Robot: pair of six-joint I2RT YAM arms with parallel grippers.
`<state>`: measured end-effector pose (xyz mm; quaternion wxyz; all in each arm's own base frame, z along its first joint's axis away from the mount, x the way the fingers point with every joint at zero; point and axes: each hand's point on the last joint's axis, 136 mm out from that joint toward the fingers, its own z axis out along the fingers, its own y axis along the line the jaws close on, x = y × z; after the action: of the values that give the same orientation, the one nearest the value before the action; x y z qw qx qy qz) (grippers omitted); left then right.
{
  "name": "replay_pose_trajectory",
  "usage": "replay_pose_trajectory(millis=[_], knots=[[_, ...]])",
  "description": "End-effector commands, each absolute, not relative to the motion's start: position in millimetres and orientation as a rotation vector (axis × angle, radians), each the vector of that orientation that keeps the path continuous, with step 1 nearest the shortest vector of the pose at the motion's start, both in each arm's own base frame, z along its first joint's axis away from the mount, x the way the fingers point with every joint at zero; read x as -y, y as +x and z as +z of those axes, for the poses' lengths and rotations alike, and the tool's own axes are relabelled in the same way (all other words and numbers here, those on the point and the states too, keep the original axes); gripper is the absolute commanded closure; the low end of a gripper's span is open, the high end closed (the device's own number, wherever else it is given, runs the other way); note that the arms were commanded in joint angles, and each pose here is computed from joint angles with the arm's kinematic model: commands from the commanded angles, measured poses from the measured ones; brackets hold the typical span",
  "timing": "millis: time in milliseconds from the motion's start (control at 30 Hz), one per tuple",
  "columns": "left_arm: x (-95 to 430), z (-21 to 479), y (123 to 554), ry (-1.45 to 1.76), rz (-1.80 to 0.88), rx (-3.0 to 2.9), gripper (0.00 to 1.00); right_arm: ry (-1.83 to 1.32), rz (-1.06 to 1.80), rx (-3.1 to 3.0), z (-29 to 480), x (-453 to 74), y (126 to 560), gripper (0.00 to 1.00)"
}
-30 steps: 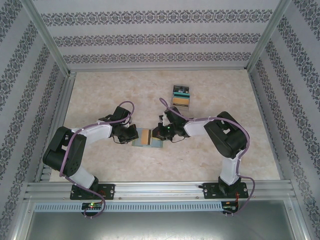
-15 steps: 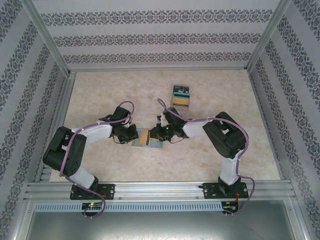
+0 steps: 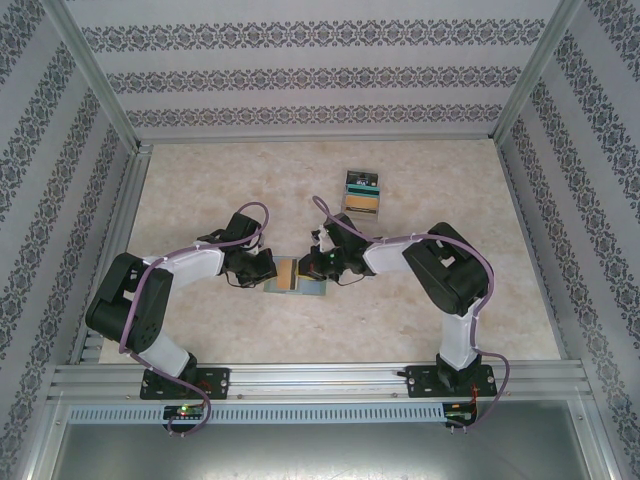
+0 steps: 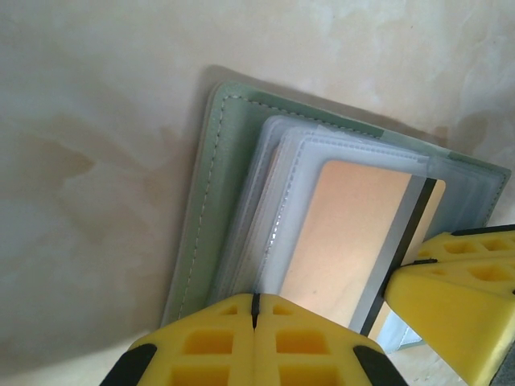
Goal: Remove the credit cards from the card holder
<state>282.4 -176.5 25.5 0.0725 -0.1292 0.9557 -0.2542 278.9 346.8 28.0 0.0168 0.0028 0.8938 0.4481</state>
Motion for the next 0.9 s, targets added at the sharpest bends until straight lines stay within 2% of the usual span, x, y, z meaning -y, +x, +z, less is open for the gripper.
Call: replay_pose_trajectory(millis=[0,300,567,733,800,867], knots=[[160.0,5.2,260.4,-0.442,-0.644,-2.975,1.0,0.027,1.354,-2.784,26.0,-325.7,278.3,1.0],[160.6,6.3,261.4,-0.434,-0.647,-2.973,1.0,0.058,1.353,-2.76,35.0,-285.3,275.1,1.0],[163.5,13.6,266.7,-0.415,-0.663,-2.957,1.0,0.016,1.376,-2.688,70.3,-262.5,275.4,1.0],[166.4,27.4,273.9,-0.387,-0.678,-2.929,1.0,-0.072,1.282,-2.658,107.3,-245.0,283.5,1.0],[167.5,36.2,277.8,-0.377,-0.686,-2.91,0.97,-0.134,1.197,-2.662,121.4,-237.7,287.5,1.0],[169.9,48.1,283.1,-0.365,-0.703,-2.882,0.87,-0.209,1.087,-2.661,135.4,-229.3,293.6,1.0]])
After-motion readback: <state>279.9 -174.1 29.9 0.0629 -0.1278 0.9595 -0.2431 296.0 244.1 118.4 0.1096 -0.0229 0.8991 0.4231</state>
